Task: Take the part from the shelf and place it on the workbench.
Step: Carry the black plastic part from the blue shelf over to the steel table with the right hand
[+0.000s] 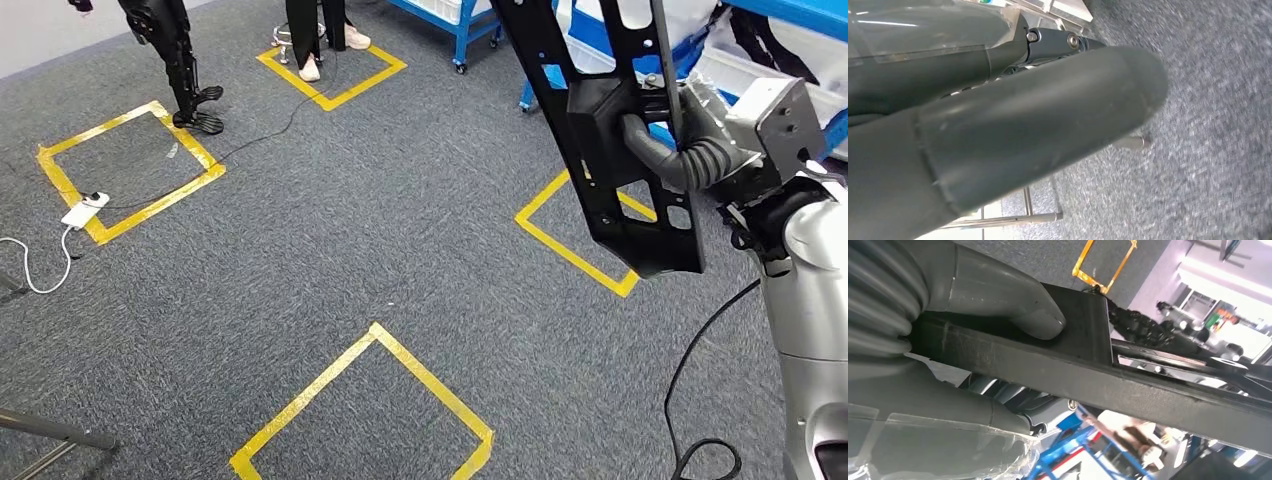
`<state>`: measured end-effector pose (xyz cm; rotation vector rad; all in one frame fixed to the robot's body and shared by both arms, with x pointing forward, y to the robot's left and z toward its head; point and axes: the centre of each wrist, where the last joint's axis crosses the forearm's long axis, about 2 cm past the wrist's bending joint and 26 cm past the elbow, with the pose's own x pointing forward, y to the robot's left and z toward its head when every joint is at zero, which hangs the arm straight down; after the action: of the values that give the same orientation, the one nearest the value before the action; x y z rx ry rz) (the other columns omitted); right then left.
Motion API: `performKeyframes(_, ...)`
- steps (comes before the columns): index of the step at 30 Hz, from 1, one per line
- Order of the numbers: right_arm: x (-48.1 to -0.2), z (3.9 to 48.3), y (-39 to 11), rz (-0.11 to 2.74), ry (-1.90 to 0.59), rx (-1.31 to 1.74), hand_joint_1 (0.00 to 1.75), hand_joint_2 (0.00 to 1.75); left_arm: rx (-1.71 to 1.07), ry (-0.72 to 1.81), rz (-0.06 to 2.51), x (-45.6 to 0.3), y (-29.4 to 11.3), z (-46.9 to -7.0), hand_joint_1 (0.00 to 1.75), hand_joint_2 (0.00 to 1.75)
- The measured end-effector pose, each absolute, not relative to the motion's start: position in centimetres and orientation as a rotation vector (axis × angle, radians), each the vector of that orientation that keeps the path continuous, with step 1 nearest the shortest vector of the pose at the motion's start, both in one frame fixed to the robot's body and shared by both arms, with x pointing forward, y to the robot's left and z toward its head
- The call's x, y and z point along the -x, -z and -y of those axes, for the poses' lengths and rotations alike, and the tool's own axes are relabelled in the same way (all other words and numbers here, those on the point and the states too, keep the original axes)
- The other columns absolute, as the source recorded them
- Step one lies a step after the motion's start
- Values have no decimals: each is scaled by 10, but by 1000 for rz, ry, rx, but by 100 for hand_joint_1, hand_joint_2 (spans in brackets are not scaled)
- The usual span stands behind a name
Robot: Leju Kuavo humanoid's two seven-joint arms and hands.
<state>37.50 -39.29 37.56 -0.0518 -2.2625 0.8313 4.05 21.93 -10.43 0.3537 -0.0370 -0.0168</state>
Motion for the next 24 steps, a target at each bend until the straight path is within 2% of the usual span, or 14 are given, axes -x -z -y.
performKeyframes(9, -381, 382, -379, 2272, -846, 46, 175, 175, -344, 7, 30, -43, 104, -217, 0, 0)
performKeyframes(24, -407, 331, -371, 2353, -846, -33, 175, 175, -312, -11, 2, -42, 103, -209, 0, 0)
